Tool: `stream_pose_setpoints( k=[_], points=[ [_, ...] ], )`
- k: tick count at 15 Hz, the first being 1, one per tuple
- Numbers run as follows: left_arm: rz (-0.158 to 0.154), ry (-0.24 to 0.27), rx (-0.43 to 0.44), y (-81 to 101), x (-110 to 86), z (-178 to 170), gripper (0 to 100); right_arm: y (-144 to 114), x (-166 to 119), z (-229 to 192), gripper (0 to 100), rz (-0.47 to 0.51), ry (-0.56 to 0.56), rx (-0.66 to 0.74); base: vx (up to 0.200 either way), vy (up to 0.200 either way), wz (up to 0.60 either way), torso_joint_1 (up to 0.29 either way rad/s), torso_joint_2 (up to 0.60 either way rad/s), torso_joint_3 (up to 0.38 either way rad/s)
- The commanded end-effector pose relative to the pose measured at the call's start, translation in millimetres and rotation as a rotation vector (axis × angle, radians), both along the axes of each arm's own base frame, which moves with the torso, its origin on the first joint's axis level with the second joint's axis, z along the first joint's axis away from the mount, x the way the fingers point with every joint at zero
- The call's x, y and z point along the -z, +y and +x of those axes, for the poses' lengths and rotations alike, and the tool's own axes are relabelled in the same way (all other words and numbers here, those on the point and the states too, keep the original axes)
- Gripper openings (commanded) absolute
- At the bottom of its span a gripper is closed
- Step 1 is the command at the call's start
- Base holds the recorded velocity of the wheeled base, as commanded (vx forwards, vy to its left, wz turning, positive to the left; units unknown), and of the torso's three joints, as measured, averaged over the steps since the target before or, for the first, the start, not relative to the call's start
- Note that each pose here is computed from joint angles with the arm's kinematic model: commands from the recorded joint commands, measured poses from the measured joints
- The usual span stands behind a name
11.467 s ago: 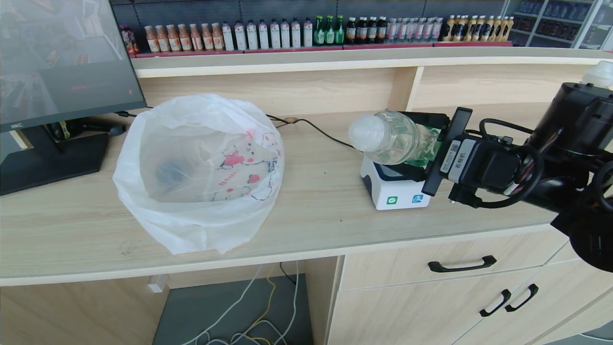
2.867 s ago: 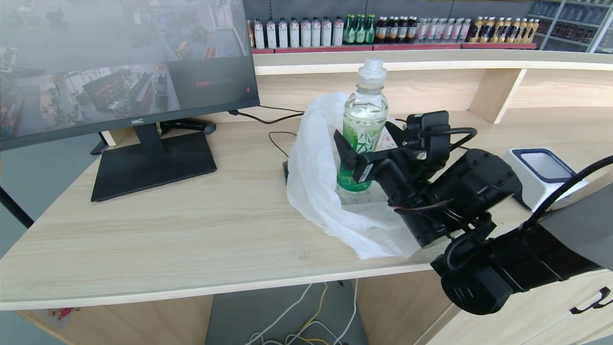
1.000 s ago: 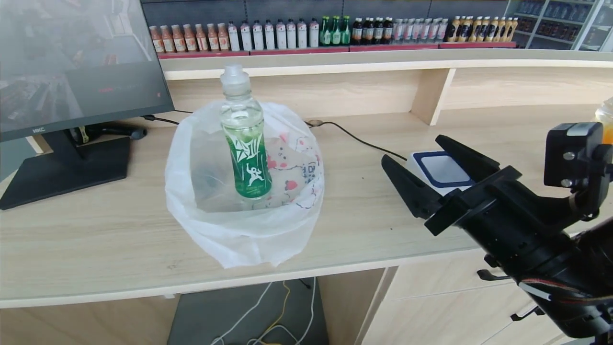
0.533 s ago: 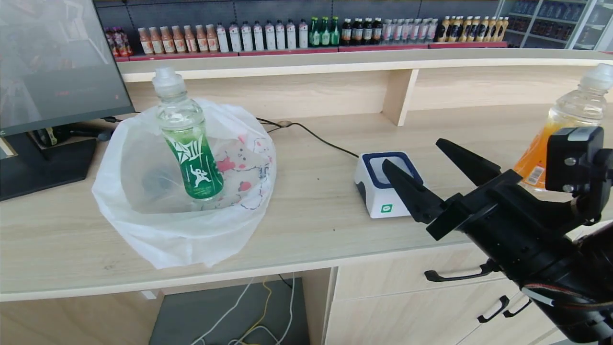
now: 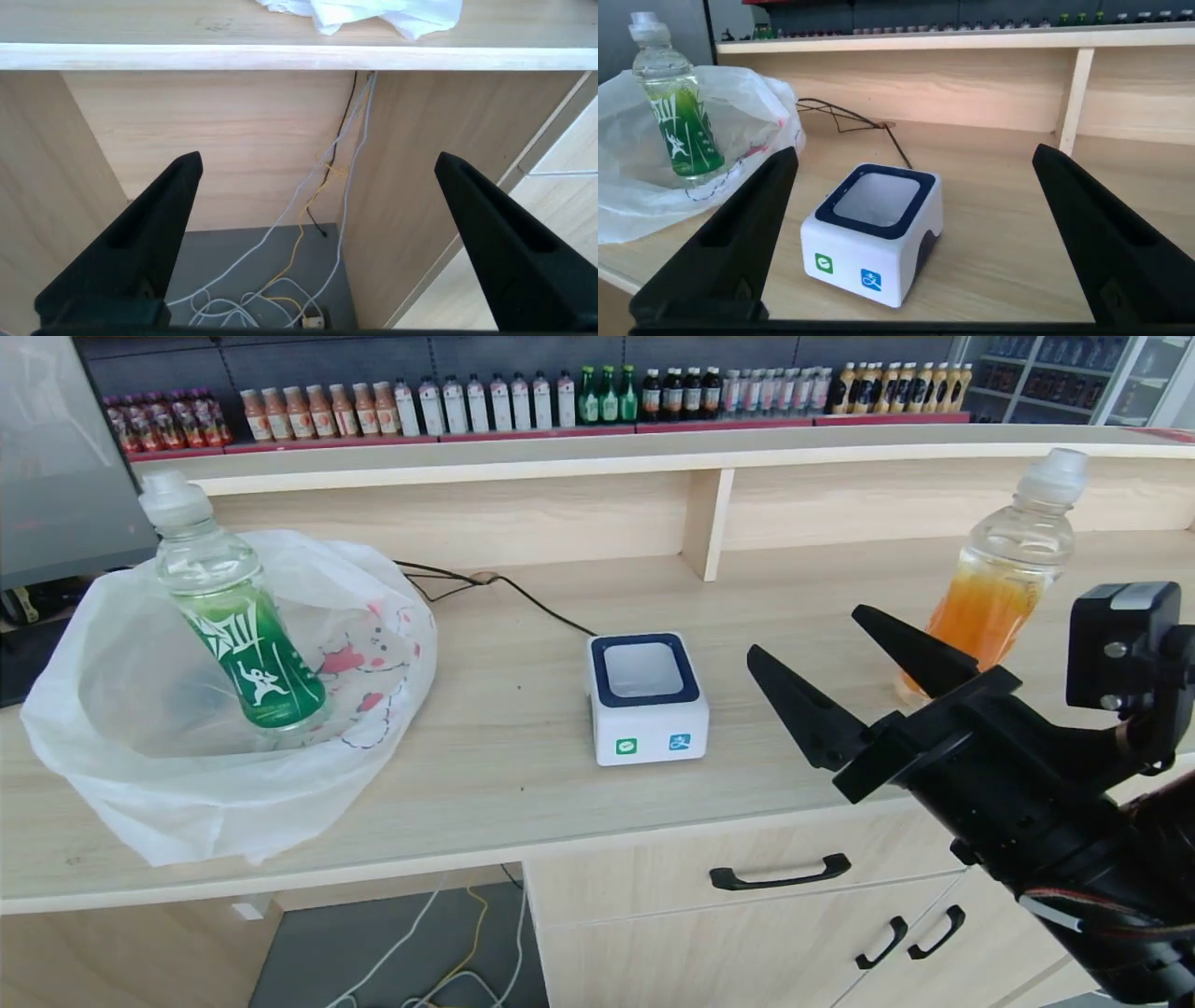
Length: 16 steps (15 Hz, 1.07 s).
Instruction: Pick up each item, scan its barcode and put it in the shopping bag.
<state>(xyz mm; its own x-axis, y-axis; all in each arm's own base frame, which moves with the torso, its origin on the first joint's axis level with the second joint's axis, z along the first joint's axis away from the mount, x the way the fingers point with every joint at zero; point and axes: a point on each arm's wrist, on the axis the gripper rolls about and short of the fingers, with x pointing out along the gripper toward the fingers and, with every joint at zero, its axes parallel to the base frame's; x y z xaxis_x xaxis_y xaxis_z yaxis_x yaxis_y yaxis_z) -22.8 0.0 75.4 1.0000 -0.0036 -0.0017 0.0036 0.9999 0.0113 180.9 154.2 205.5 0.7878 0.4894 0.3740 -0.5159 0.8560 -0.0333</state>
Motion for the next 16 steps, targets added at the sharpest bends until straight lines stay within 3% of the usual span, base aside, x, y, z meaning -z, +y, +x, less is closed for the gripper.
stream_pose_setpoints(
  k=[1,12,16],
  points=[
    [-0.001,0.000,-0.001,0.0,0.0,0.0,100,0.0,0.1,0.3,100,0.000,0.000,0.000,0.000,-0.200,0.00,0.002,0.00,0.002],
    [-0.002,-0.002,-0.001,0.0,-0.1,0.0,100,-5.1,4.2,-6.1,100,-0.012,0.014,0.000,0.000,-0.200,0.00,0.000,0.00,0.001],
    [-0.001,0.000,-0.001,0.0,0.0,0.0,100,-7.6,10.2,-0.3,100,-0.030,0.033,0.025,0.000,0.000,0.00,0.000,0.00,0.000]
  ],
)
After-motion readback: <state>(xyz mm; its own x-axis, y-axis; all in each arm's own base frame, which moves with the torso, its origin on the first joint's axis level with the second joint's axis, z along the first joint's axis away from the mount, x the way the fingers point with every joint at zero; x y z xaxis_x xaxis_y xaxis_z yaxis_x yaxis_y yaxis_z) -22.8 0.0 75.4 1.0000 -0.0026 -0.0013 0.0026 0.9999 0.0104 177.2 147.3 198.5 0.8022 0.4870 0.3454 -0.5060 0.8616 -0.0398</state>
